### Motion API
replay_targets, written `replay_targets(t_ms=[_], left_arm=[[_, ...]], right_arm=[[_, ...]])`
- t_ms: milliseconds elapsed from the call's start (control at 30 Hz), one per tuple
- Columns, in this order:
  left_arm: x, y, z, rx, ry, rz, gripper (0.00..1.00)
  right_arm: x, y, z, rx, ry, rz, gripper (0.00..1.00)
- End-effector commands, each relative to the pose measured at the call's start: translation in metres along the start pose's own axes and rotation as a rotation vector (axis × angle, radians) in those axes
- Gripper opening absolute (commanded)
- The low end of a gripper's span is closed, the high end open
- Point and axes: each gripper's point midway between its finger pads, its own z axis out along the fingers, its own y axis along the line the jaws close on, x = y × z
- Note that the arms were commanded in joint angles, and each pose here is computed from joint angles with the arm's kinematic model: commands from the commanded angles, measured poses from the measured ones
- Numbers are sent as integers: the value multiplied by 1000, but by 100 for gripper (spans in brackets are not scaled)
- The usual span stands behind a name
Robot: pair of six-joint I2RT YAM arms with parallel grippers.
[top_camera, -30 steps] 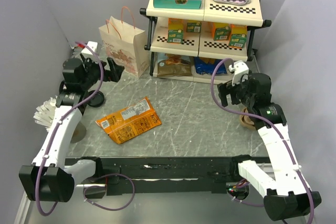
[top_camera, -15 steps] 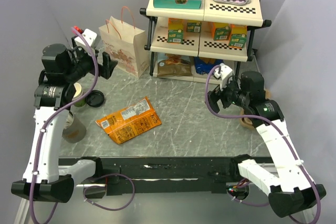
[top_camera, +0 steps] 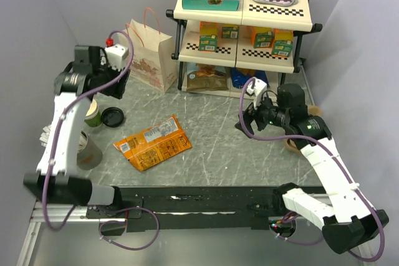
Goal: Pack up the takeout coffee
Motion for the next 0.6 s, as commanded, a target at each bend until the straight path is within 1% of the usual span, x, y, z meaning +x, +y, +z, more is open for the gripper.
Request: replay_targets(t_ms=[0,67,100,200,300,367,433,567], left_arm=[[23,27,22,-64,187,-76,68],[29,47,29,-114,227,-135,68],[33,57,39,-124,265,-158,68],[43,72,60,-150,349,-200,63],[55,82,74,-166,418,-230,59],[63,86,77,-169,454,-238,52],[73,88,82,-170,492,-250,50],[87,98,82,-191,521,-278,51]], right_arm=[[-6,21,3,-89,-27,-9,95],[-4,25,4,-97,-20,-7,95],[-2,27,4,-98,-21,-4,95],[-2,27,3,-92,-28,3,96],[-1,28,1,-85,-34,6,96],[-1,28,0,-82,-43,5,96],[3,29,1,-83,-38,9,96],[7,29,1,-76,-40,14,96]])
